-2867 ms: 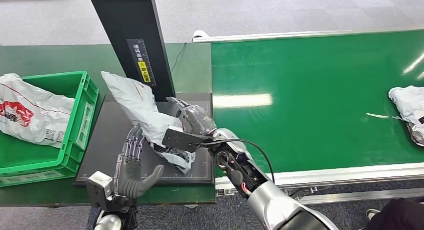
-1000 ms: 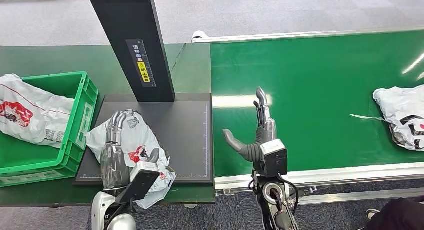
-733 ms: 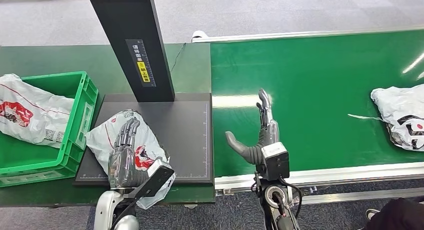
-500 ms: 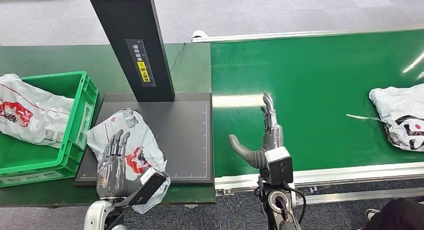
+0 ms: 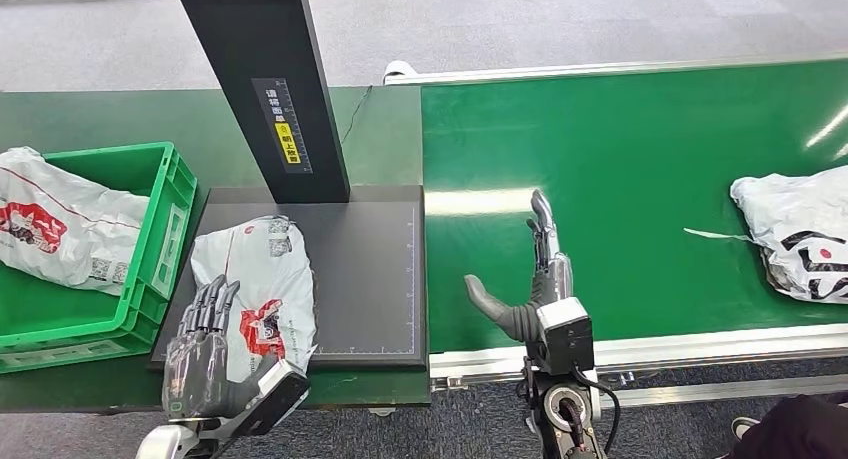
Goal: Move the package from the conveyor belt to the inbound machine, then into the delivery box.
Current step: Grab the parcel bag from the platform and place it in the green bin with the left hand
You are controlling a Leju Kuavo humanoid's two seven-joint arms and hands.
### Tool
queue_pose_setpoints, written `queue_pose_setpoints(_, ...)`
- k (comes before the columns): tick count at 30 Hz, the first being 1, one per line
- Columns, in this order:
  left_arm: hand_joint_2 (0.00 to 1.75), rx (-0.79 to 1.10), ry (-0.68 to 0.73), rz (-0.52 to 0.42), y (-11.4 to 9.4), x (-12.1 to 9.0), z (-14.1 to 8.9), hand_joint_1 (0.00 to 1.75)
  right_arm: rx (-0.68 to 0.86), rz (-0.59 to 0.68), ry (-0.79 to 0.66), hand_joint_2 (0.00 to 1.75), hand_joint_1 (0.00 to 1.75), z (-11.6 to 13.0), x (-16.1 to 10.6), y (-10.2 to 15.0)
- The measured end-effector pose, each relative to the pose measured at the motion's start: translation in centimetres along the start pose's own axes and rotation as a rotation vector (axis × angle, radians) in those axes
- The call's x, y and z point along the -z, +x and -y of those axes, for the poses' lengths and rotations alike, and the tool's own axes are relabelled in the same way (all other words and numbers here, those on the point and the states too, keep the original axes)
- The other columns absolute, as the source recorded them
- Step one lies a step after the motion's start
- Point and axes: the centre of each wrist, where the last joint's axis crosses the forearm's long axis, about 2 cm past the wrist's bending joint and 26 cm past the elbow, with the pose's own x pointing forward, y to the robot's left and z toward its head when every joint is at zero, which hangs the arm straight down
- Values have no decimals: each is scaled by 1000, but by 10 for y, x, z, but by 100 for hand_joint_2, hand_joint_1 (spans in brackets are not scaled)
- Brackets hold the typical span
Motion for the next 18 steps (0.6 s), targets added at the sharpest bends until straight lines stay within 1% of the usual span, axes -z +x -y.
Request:
queue_pose_setpoints(8,175,-45,-73,77,14,1,8,0,10,7,9,175,0,1,4,1)
queue_pose_setpoints(14,175,-39,-160,91,21,10,21,0,19,26,23,175,0,1,12,4)
queue_pose_setpoints(18,175,-44,-233,97,22,12,32,0,32,31,41,175,0,-1,19,4)
